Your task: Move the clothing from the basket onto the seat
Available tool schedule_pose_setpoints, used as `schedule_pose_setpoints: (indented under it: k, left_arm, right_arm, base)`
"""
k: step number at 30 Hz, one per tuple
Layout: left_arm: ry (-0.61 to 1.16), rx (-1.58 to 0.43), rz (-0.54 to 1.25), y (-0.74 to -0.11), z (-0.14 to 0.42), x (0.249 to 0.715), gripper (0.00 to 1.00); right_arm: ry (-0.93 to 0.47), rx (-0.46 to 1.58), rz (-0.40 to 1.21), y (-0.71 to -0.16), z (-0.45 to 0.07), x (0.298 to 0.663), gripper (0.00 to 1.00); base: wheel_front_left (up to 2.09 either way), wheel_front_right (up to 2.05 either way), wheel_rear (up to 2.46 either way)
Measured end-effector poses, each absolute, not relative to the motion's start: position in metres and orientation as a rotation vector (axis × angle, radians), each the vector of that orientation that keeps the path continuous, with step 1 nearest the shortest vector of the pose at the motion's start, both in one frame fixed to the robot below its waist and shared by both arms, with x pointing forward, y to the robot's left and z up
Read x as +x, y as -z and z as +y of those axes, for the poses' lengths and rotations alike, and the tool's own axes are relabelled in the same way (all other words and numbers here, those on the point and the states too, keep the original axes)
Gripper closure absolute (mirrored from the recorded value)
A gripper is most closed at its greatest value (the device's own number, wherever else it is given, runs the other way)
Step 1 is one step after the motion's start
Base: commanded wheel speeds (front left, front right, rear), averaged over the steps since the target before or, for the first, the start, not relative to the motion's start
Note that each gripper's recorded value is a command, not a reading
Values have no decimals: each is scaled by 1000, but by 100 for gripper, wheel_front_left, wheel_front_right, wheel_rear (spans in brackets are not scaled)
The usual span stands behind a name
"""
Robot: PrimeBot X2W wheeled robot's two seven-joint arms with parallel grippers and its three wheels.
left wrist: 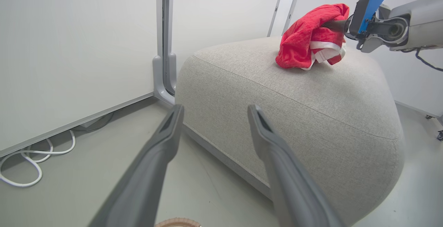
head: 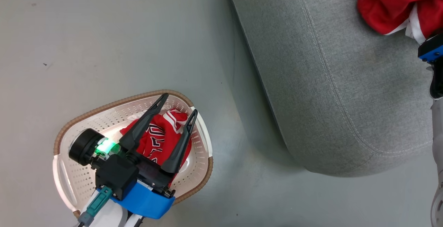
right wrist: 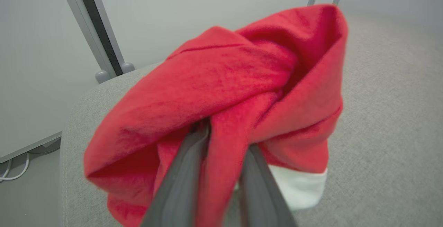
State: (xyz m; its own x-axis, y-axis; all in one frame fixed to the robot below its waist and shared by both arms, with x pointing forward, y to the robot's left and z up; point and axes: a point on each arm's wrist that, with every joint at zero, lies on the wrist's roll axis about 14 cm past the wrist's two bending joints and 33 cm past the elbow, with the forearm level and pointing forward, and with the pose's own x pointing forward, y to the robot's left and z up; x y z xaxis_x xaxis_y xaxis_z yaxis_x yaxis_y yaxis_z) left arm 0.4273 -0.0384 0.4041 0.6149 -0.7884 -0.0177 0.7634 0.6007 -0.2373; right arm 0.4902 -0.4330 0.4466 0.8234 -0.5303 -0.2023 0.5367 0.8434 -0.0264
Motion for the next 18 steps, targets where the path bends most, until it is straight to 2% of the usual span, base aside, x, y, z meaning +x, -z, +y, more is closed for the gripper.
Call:
schedule_pose_setpoints:
  k: [1, 18]
  left_arm:
    - [899, -215, 126, -405, -38, 427, 0]
    - [851, -241, 71, -441, -42, 422, 0]
  right_arm:
    - [567, 34, 207, -447, -432, 490, 0]
    - [523, 12, 222, -457, -418, 467, 0]
  base:
    - [0, 0, 0]
    - [0, 0, 0]
